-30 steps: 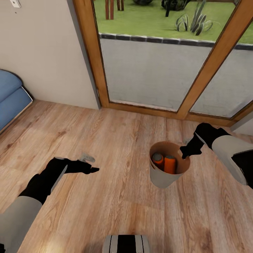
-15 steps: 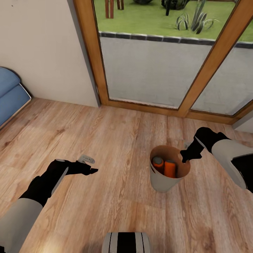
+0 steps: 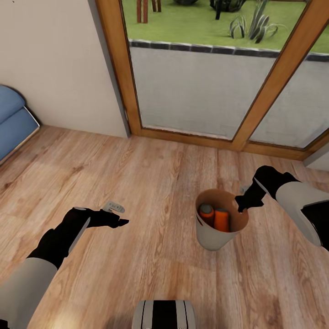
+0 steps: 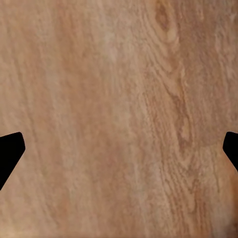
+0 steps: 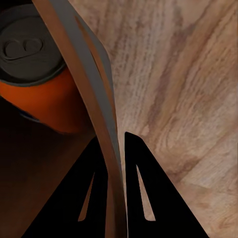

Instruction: Put the three can of soda from the living room inside the tash can in the kitchen.

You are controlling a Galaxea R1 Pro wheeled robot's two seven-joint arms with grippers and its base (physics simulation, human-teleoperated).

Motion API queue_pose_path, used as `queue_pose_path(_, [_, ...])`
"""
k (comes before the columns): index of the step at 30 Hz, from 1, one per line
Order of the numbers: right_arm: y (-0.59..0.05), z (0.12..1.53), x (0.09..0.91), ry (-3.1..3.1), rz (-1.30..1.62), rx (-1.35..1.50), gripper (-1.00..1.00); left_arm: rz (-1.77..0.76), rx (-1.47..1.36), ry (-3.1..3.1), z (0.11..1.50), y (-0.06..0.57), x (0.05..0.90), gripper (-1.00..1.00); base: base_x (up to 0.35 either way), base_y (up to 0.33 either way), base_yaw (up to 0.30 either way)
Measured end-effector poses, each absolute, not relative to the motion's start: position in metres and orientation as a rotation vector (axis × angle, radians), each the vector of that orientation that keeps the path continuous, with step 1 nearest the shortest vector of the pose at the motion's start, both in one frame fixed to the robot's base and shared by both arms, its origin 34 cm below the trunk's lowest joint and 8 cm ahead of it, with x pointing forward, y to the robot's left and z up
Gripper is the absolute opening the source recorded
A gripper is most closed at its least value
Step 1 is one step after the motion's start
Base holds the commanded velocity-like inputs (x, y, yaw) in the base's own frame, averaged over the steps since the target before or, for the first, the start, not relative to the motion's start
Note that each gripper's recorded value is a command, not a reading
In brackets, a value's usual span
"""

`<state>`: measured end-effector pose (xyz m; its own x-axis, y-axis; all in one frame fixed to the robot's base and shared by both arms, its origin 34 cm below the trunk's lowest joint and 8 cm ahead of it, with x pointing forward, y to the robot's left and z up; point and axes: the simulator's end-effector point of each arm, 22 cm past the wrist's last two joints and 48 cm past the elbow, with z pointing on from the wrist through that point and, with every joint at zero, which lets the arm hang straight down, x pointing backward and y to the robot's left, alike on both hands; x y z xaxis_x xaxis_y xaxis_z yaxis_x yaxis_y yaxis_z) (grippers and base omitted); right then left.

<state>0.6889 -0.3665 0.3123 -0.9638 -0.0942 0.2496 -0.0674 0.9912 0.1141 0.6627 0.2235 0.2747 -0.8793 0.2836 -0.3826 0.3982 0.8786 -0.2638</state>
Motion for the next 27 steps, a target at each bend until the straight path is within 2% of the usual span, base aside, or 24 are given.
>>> queue_pose_path(27, [-0.367, 0.256, 0.668, -2.839, -0.148, 0.119, -1.00, -0.499, 0.517, 2.745, 0.220, 0.218, 0.643, 1.00, 0.000, 0.000, 0.000])
